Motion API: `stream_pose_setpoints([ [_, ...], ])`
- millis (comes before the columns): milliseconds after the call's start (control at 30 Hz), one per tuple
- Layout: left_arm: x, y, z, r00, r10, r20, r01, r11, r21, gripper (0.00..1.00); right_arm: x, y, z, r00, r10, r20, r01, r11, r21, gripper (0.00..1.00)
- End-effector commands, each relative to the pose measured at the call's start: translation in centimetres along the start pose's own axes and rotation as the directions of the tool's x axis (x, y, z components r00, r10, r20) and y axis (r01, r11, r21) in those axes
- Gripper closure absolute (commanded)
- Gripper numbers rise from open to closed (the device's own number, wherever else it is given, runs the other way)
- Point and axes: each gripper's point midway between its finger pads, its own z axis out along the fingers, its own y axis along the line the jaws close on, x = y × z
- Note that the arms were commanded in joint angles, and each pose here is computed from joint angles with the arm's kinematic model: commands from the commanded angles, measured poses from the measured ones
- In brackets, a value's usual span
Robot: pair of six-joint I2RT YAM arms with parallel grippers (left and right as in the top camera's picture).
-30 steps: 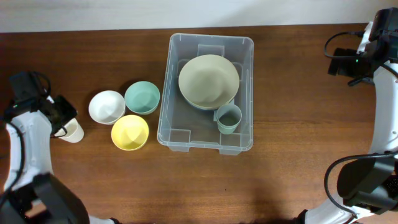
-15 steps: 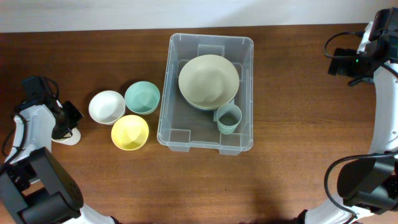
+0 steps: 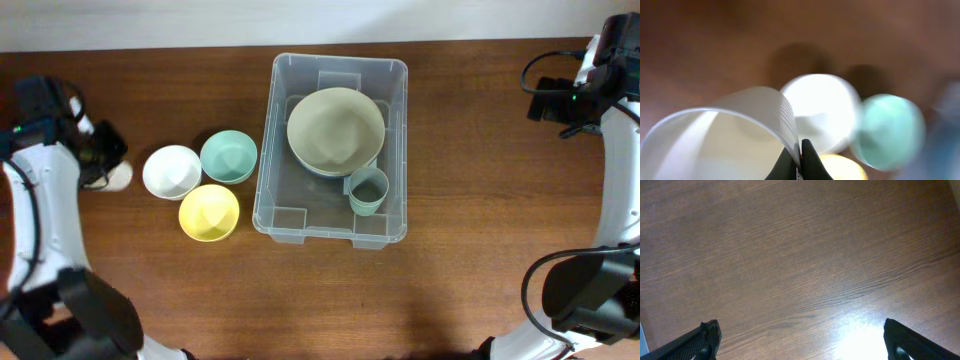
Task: Pack container
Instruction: 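Carry the cream cup into the bin and stack it on the cups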
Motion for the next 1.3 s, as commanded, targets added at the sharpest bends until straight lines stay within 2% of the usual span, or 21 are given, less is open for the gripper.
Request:
stream_pose_setpoints([
  [0, 1.1, -8.3, -5.4, 0.968, 0.227, 0.109, -0.242, 0.959, 0.146, 1.0, -0.5, -0.2, -0.9, 0.999, 0.018, 0.027, -0.018, 1.0, -0.005, 0.01],
  [200, 7.4, -18.0, -7.2, 0.88, 0.456, 0.133, -0.475, 0.838, 0.269, 0.99, -0.5, -0.2, -0.9, 0.999, 0.018, 0.027, -0.018, 1.0, -0.005, 0.01],
  [333, 12.1, -22.6, -8.3, 0.809, 0.57, 0.145, -0.582, 0.741, 0.334, 0.99, -0.5, -0.2, -0.9, 0.999, 0.018, 0.027, -0.018, 1.0, -0.005, 0.01],
  [367, 14.1, -24.4, -8.9, 0.775, 0.612, 0.157, -0.622, 0.695, 0.361, 0.99, -0.5, -0.2, -0.9, 0.999, 0.018, 0.027, -0.018, 1.0, -0.004, 0.01],
  [500, 18.6, -27.5, -10.3, 0.699, 0.691, 0.184, -0.694, 0.591, 0.412, 1.0, -0.5, -0.2, -0.9, 0.999, 0.018, 0.027, -0.018, 1.0, -0.005, 0.01],
  [667, 22.9, -30.4, -11.5, 0.624, 0.749, 0.222, -0.745, 0.485, 0.457, 0.99, -0.5, -0.2, -0.9, 0.999, 0.018, 0.027, -0.018, 1.0, -0.004, 0.01],
  [867, 27.2, -32.9, -11.4, 0.555, 0.796, 0.242, -0.778, 0.393, 0.491, 1.0, -0.5, -0.2, -0.9, 0.999, 0.018, 0.027, -0.018, 1.0, -0.005, 0.01],
  [1267, 30.8, -34.6, -8.0, 0.469, 0.857, 0.215, -0.81, 0.321, 0.49, 0.99, -0.5, -0.2, -0.9, 0.999, 0.018, 0.027, -0.018, 1.0, -0.005, 0.01],
])
